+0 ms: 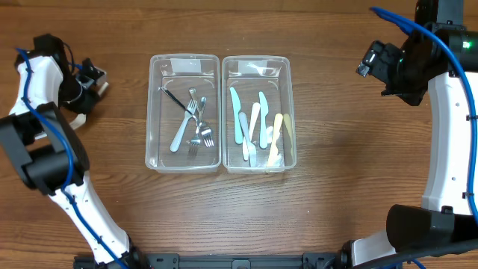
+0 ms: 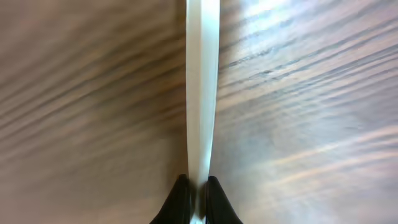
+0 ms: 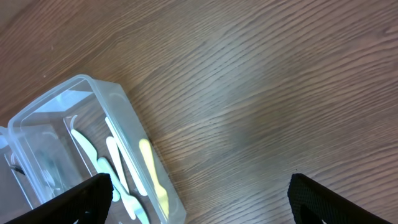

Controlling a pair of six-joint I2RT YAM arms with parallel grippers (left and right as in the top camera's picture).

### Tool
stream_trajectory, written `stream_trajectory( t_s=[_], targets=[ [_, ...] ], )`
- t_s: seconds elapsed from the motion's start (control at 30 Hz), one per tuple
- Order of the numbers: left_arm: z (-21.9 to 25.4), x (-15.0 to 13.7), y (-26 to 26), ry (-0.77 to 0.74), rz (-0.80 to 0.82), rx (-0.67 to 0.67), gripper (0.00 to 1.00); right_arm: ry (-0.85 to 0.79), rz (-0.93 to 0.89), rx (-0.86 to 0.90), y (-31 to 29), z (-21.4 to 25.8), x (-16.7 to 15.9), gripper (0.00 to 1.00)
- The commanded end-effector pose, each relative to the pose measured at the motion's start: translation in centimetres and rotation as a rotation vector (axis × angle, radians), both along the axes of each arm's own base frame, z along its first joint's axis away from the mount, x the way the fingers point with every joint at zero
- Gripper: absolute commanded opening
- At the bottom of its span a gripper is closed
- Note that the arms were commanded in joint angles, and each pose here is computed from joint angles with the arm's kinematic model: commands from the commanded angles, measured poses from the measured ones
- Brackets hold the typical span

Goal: Pack container
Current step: 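Carry the white plastic fork into the left container and release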

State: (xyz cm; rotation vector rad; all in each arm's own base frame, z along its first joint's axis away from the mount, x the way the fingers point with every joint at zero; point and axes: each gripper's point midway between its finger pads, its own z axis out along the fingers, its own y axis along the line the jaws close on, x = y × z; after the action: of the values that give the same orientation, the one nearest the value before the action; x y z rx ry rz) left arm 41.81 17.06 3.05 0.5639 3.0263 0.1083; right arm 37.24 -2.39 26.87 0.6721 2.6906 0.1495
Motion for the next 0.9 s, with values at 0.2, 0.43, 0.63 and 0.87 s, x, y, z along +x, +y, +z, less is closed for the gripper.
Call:
stream_trajectory(
  t_s=[0.2, 0.43, 0.63, 0.87],
  targets=[
    [23.2, 0.5, -10.1, -0.547, 0.262, -0.075, 0.04, 0.011, 0.001, 0.002, 0.0, 0.0, -0.4, 0.93],
    [24.4, -4.2, -20.6, -0.456, 0.420, -0.207, 0.04, 0.024, 0.001, 0.004, 0.0, -0.1, -0.6, 0.93],
    [20.8, -6.0, -25.0, -0.269, 0.670, -0.254, 0.04, 0.025, 0.001, 0.005, 0.0, -0.1, -0.7, 0.93],
    [14.2, -5.0, -28.1, -0.102, 0.641, -0.175, 0.04, 0.023, 0.008, 0.021, 0.3, -0.1, -0.7, 0.93]
  ],
)
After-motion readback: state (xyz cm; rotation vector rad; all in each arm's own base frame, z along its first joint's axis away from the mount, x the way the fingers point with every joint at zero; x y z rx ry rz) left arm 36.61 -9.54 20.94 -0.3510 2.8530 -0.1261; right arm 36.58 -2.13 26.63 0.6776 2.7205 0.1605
